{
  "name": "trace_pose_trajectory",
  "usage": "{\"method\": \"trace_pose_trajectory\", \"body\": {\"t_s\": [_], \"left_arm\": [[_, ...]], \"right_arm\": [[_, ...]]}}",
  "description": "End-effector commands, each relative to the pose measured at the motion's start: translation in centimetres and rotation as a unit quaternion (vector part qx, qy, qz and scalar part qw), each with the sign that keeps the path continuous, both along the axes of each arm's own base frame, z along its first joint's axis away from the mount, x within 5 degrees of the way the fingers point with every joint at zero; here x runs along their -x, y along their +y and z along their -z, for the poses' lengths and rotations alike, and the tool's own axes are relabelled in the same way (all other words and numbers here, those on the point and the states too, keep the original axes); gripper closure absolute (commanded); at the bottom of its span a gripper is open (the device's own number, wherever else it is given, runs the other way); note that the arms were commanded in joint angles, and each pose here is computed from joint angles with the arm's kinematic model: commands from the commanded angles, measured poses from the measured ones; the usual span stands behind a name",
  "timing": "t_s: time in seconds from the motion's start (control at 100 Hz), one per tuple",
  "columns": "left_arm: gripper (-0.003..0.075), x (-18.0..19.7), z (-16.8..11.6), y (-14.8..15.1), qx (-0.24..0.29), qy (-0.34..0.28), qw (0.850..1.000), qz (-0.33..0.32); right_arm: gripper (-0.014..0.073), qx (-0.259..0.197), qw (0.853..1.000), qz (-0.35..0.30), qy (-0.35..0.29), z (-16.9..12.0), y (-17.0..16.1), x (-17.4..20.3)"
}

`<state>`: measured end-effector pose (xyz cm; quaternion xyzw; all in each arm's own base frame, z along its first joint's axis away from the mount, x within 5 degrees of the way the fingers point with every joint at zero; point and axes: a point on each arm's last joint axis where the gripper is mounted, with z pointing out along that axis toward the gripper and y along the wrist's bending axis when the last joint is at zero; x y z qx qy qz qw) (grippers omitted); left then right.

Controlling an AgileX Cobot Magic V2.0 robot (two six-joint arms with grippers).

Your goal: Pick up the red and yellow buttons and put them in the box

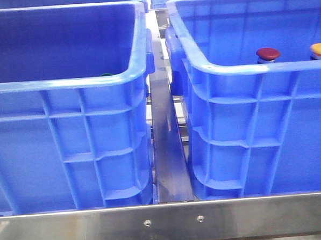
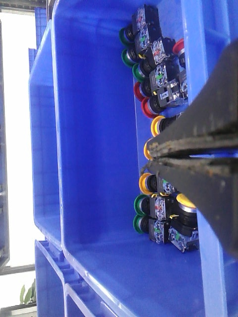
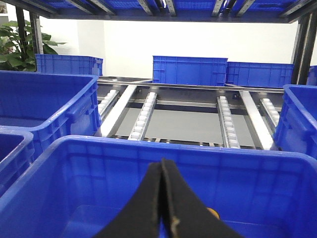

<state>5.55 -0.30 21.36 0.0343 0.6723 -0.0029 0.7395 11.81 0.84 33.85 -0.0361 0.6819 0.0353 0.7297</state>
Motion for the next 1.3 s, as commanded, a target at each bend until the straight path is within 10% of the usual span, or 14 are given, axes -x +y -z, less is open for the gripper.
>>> {"method": "trace_pose_trajectory", "body": {"t_s": [0.0,1.29], "left_arm": [[0.0739,0.1,0.6,-0.1,0.002,-0.035,0.999,0.003],[0.0739,0.1,0.6,-0.1,0.002,-0.035,0.999,0.003]], "right_arm": [[0.0662,-0.038,0.999,-0.016,-0.020,-1.1,0.2,0.2],[0.0662,-0.032,0.997,0.061,-0.046,1.2,-1.0,4.4]]}}
